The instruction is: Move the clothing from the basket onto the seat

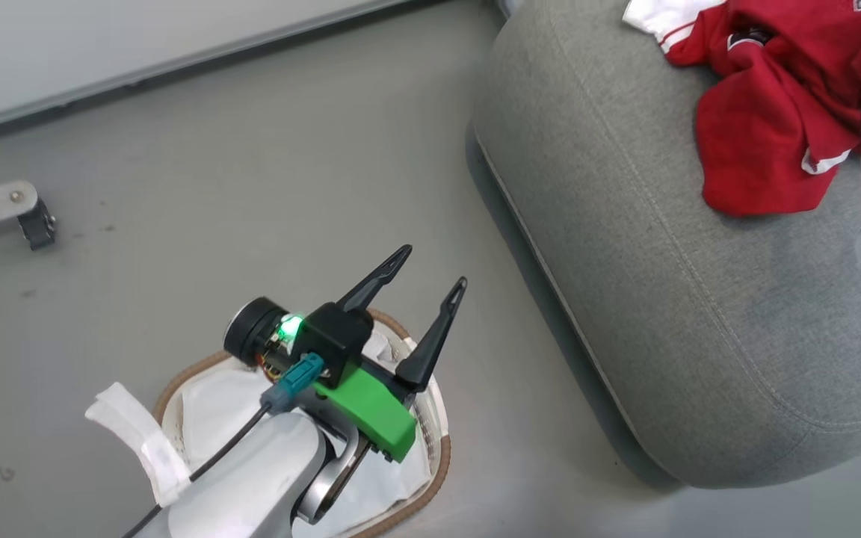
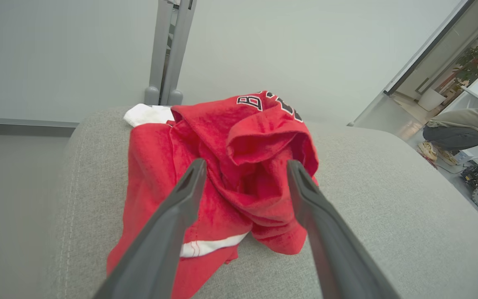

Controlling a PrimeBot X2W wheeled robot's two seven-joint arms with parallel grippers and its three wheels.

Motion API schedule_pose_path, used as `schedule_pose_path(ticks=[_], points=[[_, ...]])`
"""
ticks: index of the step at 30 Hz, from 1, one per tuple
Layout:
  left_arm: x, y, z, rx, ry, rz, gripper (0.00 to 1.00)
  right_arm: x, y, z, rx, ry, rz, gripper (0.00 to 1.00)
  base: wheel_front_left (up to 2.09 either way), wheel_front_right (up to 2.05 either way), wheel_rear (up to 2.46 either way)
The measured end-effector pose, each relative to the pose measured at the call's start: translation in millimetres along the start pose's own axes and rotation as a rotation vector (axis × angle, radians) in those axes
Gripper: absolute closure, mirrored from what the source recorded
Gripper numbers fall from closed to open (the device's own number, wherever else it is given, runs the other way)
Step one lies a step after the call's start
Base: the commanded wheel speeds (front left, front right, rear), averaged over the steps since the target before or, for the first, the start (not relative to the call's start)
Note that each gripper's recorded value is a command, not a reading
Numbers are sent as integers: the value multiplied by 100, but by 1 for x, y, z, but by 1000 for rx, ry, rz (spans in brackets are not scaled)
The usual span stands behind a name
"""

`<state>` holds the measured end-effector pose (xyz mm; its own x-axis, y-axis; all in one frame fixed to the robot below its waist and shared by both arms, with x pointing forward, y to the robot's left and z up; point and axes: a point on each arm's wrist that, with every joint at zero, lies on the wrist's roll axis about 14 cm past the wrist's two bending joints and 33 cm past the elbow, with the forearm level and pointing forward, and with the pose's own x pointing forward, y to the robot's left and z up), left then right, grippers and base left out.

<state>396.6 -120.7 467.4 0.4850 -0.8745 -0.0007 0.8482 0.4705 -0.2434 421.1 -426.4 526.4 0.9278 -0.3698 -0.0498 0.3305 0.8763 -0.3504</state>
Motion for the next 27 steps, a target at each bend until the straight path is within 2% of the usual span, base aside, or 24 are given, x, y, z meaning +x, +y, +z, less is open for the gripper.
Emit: schedule_pose_path(ticks=[5, 11, 19, 27], points=[[-9, 7, 14, -11, -36, 91, 0, -8, -10, 32, 14, -88, -1, 0, 0, 0, 0], [-31, 22, 30, -33, -78, 244, 0, -11, 9, 60, 84, -168, 41, 0, 0, 0, 0], [-96, 67, 56, 3, -165, 529, 0, -16, 94, 90, 251, -255, 199, 0, 0, 0, 0], [-190, 93, 57, 6, -210, 802, 0, -51, 174, 103, 413, -284, 345, 0, 0, 0, 0]])
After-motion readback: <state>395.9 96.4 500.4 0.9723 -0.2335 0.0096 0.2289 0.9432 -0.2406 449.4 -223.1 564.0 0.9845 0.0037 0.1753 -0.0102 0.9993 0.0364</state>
